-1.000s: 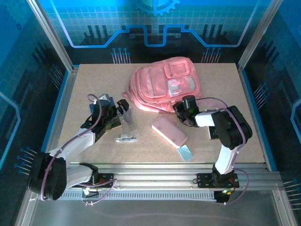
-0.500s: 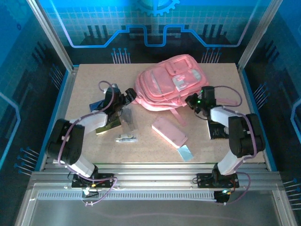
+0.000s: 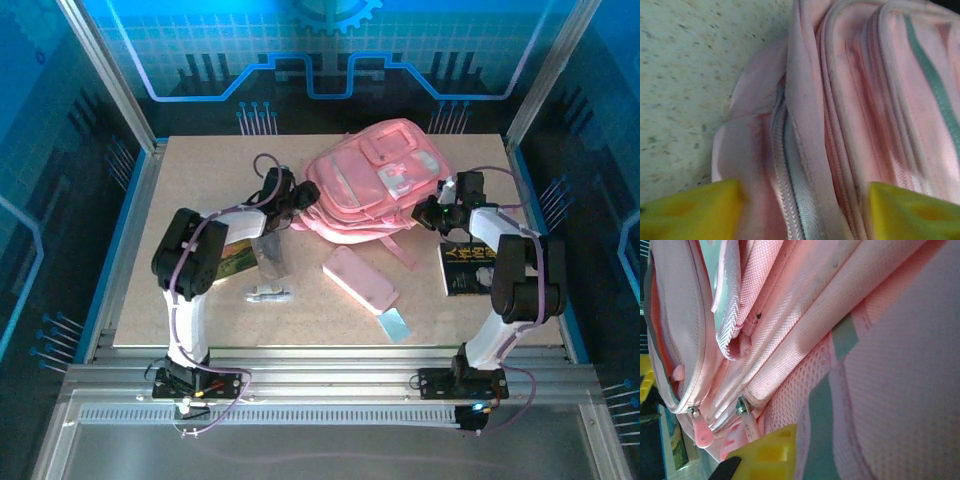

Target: Pack books, pencil case, and school supplies into a backpack

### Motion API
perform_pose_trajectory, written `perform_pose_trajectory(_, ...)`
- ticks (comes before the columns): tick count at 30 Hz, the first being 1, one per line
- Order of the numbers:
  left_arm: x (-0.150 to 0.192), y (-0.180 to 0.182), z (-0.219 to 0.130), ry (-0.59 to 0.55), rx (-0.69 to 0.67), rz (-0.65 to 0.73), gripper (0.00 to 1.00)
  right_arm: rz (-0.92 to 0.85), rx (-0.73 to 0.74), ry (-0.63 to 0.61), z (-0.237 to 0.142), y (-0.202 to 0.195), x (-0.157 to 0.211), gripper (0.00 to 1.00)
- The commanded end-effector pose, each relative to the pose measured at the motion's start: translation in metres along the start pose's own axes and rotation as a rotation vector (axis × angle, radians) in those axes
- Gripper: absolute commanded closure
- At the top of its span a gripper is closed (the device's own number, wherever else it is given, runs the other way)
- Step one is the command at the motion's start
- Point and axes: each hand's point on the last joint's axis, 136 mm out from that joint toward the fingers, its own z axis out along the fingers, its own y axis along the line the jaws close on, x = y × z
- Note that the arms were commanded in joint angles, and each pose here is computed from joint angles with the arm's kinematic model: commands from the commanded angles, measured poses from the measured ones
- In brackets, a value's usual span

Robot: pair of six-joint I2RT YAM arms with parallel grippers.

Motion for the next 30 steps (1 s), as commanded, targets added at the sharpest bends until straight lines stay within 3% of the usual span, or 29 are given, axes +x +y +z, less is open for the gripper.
perform_pose_trajectory(1, 0.015, -0.010, 0.006, 0.070, 0.015, 0.022, 1.00, -0.078, -0.054, 0.035, 0.001, 0.016, -0.007, 1.00)
perform_pose_trajectory(7, 0.045, -0.014, -0.040, 0.101, 0.028, 0.018, 1.00, -0.088, -0.044, -0.018, 0.007, 0.025, -0.041, 1.00)
perform_pose_trajectory(14, 0.110, -0.070, -0.085, 0.173, 0.116, 0.023, 1.00, -0.086, -0.076, -0.034, 0.035, 0.046, -0.073, 0.96)
perform_pose_trajectory(15, 0.120, -0.082, -0.087, 0.186, 0.138, 0.026, 0.95, -0.091, -0.084, -0.030, 0.041, 0.050, -0.077, 0.87)
perform_pose_trajectory(16, 0.127, -0.092, -0.089, 0.197, 0.159, 0.028, 0.83, -0.095, -0.094, -0.026, 0.046, 0.055, -0.080, 0.72)
perform_pose_trajectory(17, 0.132, -0.102, -0.090, 0.209, 0.181, 0.032, 0.64, -0.096, -0.102, -0.025, 0.050, 0.059, -0.083, 0.56)
perform_pose_trajectory(19, 0.137, -0.118, -0.094, 0.232, 0.211, 0.052, 0.24, -0.104, -0.110, -0.037, 0.049, 0.065, -0.090, 0.35)
perform_pose_trajectory(21, 0.135, -0.124, -0.101, 0.245, 0.205, 0.089, 0.02, -0.115, -0.085, -0.065, 0.040, 0.067, -0.095, 0.18)
perform_pose_trajectory(24, 0.112, -0.119, -0.119, 0.179, 0.161, 0.168, 0.01, -0.126, -0.021, -0.091, 0.016, 0.062, -0.092, 0.04)
perform_pose_trajectory(30, 0.036, -0.061, -0.130, 0.021, 0.021, 0.209, 0.01, -0.117, 0.095, -0.104, -0.026, 0.043, -0.050, 0.01)
